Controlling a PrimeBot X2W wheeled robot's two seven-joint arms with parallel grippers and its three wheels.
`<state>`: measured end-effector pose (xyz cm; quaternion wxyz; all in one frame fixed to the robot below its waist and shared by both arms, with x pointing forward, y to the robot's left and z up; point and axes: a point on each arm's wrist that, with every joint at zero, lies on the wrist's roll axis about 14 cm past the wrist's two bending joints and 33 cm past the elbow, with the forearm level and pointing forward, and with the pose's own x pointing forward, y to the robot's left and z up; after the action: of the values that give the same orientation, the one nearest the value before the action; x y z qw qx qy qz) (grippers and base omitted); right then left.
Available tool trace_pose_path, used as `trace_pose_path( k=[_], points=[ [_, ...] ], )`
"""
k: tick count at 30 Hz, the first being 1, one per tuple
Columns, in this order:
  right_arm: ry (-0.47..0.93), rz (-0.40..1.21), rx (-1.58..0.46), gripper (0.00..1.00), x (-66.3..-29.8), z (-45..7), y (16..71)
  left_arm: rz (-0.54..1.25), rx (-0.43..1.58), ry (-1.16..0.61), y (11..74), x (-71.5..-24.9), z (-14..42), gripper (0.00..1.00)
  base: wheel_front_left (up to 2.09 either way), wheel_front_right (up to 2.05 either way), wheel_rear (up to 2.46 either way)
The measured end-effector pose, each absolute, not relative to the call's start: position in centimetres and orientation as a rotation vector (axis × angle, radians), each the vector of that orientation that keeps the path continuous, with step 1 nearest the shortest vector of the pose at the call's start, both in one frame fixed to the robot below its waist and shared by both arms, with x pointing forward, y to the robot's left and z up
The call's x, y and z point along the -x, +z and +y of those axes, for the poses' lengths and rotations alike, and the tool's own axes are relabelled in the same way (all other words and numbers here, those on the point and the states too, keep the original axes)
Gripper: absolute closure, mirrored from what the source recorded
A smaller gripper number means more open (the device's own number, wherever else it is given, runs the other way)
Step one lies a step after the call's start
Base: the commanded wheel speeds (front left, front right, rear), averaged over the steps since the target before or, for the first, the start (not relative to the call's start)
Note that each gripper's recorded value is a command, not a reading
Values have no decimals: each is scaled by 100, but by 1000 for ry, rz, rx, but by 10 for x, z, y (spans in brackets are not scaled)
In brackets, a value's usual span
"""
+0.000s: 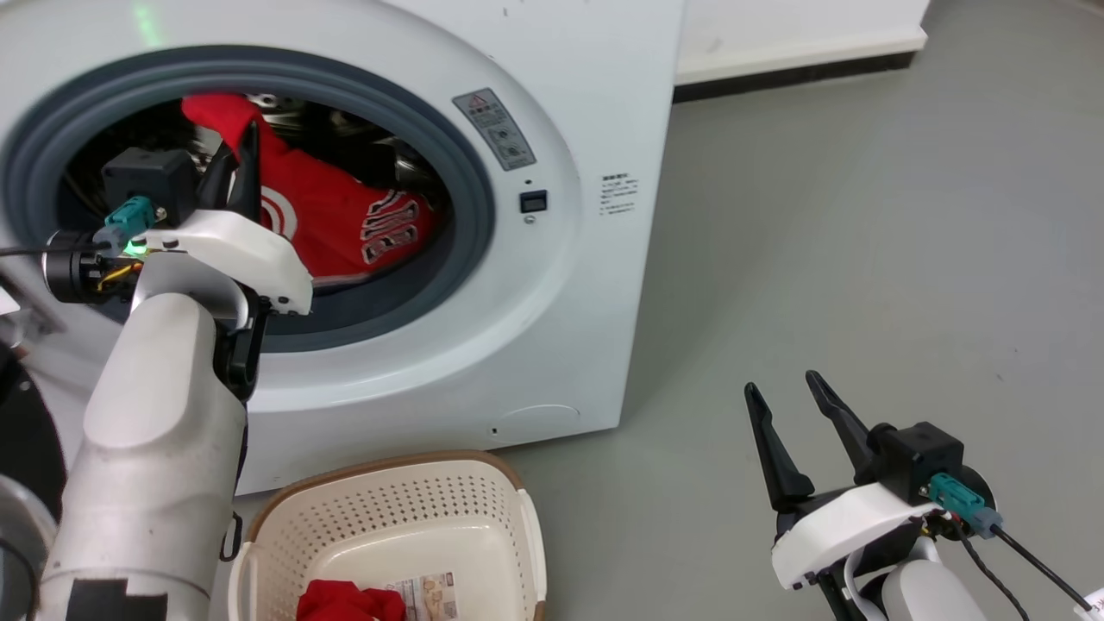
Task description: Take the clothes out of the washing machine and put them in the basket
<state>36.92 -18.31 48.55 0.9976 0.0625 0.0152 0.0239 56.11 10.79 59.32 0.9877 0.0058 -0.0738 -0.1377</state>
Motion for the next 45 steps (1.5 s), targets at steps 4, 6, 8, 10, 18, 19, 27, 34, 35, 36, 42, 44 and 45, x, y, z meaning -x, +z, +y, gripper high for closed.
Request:
trace_pose_path(
  k=[4, 6, 8, 10, 18, 19, 27, 34, 35, 36, 42, 44, 45],
  points=[
    [68, 17, -125, 0, -369, -177, 492, -251, 5, -284, 621, -542, 110, 100, 0, 0, 0],
    [74, 18, -125, 0, -368, -174, 492, -313, 13, -293, 637, -529, 108, 100, 0, 0, 0],
    [85, 16, -121, 0, -367, -171, 494, -386, 14, -301, 658, -516, 108, 100, 0, 0, 0],
    [97, 13, -119, 0, -368, -167, 496, -456, 15, -303, 678, -502, 109, 100, 0, 0, 0],
    [132, 10, -121, 0, -371, -156, 499, -563, 19, -305, 711, -451, 111, 100, 0, 0, 0],
    [133, 13, -122, 0, -372, -155, 498, -546, 24, -305, 706, -449, 111, 100, 0, 0, 0],
    [139, 46, -140, 0, -376, -152, 486, -274, 119, -249, 609, -443, 120, 100, 0, 0, 0],
    [132, 84, -146, 0, -381, -153, 470, -8, 200, -166, 506, -428, 125, 100, 0, 0, 0],
    [132, 91, -147, 0, -381, -153, 467, 31, 207, -160, 492, -425, 124, 100, 0, 0, 0],
    [132, 96, -149, 0, -383, -153, 465, 72, 219, -155, 478, -423, 123, 100, 0, 0, 0],
    [143, 118, -152, 0, -397, -149, 454, 292, 281, -125, 400, -411, 120, 100, 0, 0, 0],
    [151, 126, -152, 0, -401, -146, 450, 350, 283, -135, 381, -412, 115, 100, 0, 0, 0],
    [154, 128, -153, 0, -404, -145, 448, 384, 280, -138, 370, -411, 113, 100, 0, 0, 0]
  ],
)
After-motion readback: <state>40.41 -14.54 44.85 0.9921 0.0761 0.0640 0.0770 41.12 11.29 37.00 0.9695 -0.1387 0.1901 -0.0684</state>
